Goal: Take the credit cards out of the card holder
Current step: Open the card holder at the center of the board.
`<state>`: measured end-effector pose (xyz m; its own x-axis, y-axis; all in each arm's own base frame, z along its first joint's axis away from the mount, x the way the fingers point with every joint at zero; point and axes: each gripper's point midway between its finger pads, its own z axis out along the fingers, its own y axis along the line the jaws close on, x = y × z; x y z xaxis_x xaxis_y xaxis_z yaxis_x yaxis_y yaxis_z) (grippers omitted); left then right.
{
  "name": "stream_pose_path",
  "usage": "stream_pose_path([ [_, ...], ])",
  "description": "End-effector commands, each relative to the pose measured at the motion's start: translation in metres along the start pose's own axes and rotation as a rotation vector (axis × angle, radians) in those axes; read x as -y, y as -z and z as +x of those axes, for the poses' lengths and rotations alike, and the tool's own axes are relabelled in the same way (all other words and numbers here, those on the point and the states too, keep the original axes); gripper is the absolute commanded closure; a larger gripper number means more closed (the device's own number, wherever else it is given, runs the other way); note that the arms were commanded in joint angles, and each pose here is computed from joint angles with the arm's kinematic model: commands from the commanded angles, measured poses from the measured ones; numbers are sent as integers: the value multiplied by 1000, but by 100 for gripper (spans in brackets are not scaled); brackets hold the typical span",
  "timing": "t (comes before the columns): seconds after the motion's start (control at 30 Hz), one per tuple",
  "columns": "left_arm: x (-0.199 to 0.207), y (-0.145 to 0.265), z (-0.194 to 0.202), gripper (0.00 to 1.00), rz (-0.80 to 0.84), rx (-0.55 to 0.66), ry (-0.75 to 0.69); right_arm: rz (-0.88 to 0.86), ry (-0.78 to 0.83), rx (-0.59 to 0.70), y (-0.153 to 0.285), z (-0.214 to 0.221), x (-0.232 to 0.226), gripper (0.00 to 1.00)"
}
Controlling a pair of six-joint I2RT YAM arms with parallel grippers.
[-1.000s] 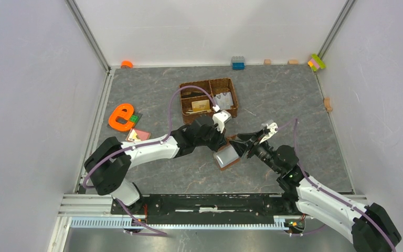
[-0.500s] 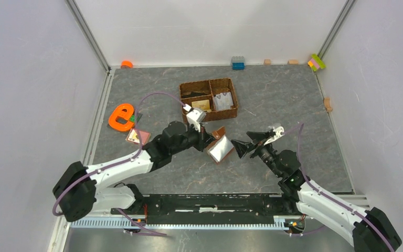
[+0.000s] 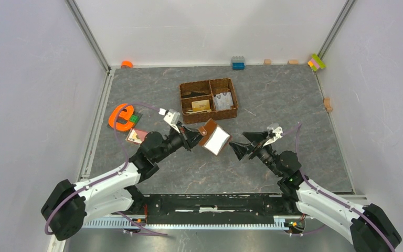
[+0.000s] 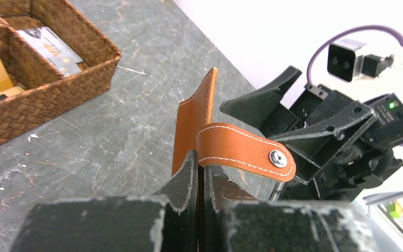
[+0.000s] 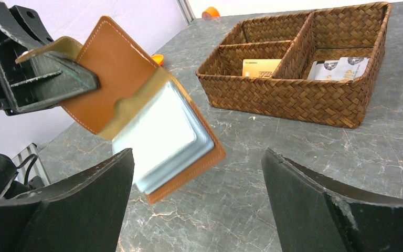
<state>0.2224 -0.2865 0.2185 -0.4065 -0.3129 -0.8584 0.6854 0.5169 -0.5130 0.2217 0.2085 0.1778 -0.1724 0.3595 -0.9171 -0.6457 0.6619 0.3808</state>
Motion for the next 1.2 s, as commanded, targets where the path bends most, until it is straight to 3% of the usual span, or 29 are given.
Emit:
stream_pose_path([
  [0.0, 11, 8, -48, 98, 57, 202, 100, -9, 6, 37, 0, -8, -2, 6],
  [0.37, 20, 14, -57, 98, 145, 236, 155, -64, -2, -61, -11, 12, -10, 16],
  [0.67, 45, 14, -53, 98, 292, 199, 192, -185, -32, -23, -7, 5, -33, 18],
  [0.93, 69, 10, -46, 98, 437, 132, 214, -195, -51, -24, -7, 5, -35, 23],
  [1.17, 61, 0, -36, 98, 392, 103, 199, -224, -67, 16, -5, -5, -41, 53],
])
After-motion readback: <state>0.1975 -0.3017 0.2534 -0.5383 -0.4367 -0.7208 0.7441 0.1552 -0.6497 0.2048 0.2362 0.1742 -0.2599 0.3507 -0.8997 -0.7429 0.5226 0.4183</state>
